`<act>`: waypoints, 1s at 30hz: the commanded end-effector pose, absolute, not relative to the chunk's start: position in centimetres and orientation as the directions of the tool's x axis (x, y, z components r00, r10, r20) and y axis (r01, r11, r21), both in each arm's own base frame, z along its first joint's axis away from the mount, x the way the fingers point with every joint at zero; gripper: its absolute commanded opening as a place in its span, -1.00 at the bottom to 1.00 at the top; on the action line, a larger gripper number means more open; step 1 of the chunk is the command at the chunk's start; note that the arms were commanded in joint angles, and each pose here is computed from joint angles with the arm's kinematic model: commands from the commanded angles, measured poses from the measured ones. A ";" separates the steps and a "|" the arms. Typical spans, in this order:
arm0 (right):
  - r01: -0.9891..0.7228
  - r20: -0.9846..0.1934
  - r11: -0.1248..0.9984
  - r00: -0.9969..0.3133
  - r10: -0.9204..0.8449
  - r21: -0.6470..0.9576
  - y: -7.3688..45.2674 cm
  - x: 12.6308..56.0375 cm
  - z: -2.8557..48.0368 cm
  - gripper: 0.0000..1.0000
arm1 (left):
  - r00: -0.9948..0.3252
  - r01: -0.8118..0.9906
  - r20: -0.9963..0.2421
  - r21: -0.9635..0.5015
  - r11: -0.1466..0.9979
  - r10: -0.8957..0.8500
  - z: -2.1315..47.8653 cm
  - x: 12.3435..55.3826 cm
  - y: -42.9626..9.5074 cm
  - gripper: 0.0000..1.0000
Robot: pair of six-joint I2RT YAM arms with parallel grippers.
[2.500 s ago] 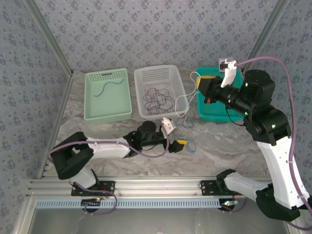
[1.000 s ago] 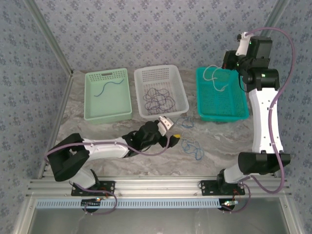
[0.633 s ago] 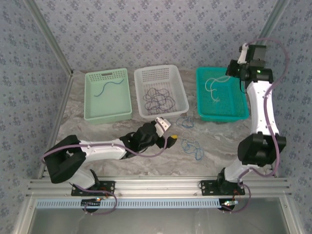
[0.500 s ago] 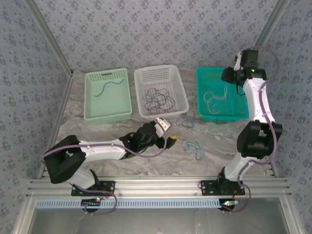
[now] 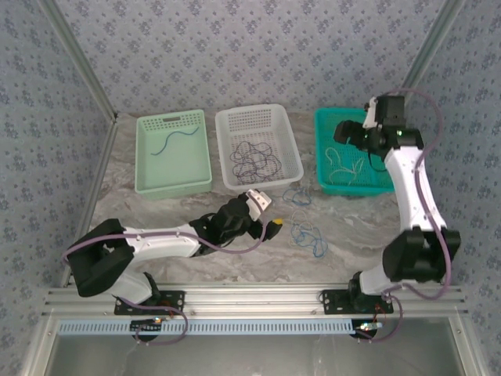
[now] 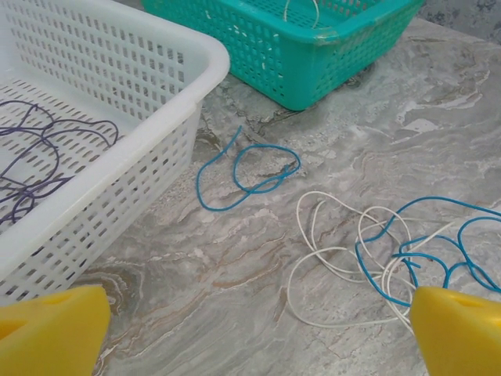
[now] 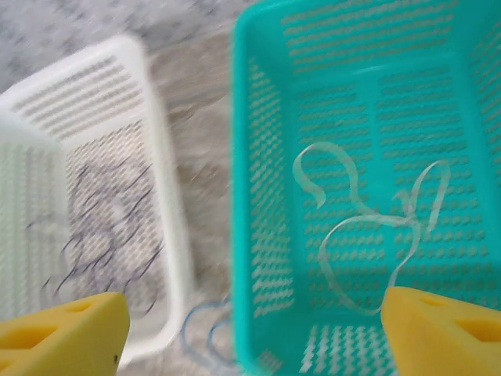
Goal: Untangle the cables
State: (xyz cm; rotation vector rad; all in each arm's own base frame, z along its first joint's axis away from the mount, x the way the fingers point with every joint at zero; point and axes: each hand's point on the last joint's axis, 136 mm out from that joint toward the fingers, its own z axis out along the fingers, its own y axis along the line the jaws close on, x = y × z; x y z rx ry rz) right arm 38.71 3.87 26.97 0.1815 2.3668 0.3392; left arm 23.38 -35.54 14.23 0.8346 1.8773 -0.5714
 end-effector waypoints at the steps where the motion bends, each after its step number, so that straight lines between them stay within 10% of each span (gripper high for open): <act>1: 0.014 -0.524 0.950 -0.832 0.184 0.312 7.2 34.5 22.6 0.65 | -0.287 0.729 -0.920 -0.030 0.684 0.266 15.6 23.6 -34.9 0.99; 16: 0.083 -0.289 0.985 -0.949 0.124 0.150 9.5 19.0 11.0 0.22 | -0.298 0.632 -0.932 -0.029 0.775 0.208 16.6 25.4 -31.5 0.99; 30: 0.095 -0.217 0.992 -0.970 0.112 0.085 9.1 16.9 6.6 0.08 | -0.320 0.611 -0.930 -0.055 0.790 0.183 16.4 25.6 -30.8 0.99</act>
